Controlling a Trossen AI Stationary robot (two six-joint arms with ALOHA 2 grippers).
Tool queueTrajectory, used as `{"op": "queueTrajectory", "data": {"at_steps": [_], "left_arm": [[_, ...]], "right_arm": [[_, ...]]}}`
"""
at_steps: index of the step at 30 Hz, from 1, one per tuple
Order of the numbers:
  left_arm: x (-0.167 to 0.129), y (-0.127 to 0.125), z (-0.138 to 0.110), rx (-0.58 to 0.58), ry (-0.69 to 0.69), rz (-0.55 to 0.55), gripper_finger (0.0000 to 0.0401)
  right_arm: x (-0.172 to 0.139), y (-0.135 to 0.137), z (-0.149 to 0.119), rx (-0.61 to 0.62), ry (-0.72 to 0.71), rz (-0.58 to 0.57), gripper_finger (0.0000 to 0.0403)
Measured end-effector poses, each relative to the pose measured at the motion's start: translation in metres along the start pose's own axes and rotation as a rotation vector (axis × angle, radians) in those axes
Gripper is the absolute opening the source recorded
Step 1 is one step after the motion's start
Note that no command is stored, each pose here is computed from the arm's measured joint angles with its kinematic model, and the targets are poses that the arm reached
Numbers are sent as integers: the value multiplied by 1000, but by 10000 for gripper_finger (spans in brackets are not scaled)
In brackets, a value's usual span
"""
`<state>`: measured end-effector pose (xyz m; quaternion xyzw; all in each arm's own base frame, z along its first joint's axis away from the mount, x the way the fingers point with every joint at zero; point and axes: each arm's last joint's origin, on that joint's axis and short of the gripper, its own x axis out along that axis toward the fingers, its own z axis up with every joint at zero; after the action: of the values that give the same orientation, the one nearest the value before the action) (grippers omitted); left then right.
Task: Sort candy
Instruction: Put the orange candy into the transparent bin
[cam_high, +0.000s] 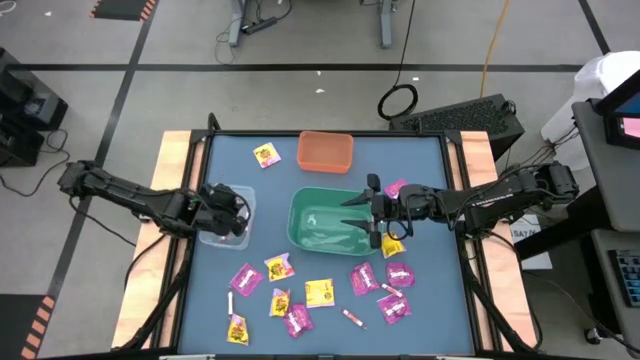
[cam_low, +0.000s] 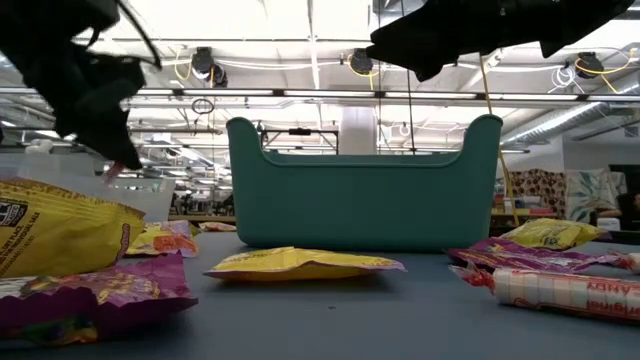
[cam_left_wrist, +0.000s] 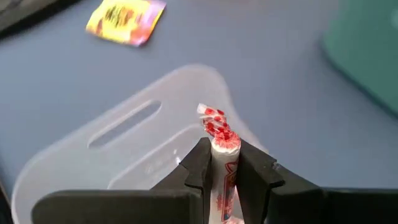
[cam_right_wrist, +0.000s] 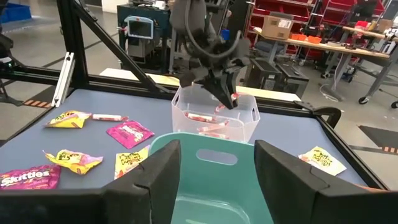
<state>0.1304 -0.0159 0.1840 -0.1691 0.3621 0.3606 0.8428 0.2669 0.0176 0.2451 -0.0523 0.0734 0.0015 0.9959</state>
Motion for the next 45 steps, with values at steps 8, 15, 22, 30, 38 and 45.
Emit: {"op": "queueTrajectory", "data": {"at_steps": [8,15,22,30,38,45], "left_arm": [[10,6,-13,-120,20,41,70],[10,5,-12,-139,-14,41,132],[10,0,-8,-176,-41,-5,169],[1,-13,10,-181,-111,-121,171],[-6,-30,28,-117,-254,-293,171],[-10,-35,35,-77,-324,-336,171]], "right_arm": [[0,0,0,-3,-4,0,194],[0,0,0,32,-5,1,194],[-7,12,7,67,103,55,194],[-26,44,32,98,378,87,194],[-39,70,41,111,441,172,194],[-54,83,28,188,594,101,194]]}}
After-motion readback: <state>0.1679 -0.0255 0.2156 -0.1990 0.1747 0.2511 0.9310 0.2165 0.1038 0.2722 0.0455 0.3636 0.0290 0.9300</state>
